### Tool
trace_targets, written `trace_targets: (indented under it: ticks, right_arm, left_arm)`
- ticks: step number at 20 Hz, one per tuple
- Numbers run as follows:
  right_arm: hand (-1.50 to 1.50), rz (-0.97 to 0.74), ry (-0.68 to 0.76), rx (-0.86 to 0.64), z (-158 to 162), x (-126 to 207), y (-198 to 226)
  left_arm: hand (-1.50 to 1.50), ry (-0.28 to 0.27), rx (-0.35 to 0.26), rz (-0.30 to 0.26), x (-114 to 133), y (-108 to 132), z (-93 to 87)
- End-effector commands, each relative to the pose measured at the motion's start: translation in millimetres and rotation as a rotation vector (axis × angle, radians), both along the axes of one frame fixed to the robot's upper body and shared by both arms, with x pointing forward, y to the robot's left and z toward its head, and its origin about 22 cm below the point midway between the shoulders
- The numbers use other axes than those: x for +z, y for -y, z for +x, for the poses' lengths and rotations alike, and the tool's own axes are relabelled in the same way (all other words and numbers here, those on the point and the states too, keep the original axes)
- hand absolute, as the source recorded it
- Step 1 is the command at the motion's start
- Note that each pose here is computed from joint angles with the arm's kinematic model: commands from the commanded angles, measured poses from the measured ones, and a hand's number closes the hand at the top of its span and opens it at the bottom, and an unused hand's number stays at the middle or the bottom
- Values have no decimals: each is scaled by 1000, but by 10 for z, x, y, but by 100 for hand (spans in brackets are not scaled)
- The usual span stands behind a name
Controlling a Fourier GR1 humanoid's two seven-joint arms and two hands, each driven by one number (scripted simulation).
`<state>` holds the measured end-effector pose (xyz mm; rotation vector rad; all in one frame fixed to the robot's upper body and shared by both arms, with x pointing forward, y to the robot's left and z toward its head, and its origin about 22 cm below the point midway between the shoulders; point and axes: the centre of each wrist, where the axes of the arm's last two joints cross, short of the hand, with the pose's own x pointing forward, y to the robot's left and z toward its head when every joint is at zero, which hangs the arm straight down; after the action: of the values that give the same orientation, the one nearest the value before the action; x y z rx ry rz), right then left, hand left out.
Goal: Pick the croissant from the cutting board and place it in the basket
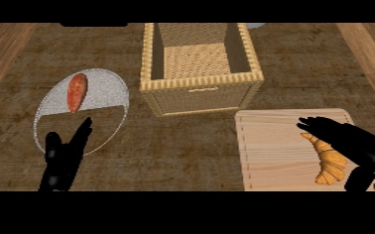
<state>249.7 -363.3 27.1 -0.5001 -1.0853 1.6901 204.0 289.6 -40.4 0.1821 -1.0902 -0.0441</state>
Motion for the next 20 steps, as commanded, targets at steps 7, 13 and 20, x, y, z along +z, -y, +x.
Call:
trace_targets:
  ticks: [7, 13, 20]
  right_arm:
    - [150, -4, 30, 53, 63, -165, -42]
    - [150, -45, 127, 132, 115, -337, -73]
    - [150, 53, 154, -2, 45, -384, -1932]
  left_arm:
    - [0, -80, 0, -22, -89, -109, 14]
    - [0, -82, -1, -39, -164, -96, -94]
    - [0, -67, -21, -35, -81, 46, -41]
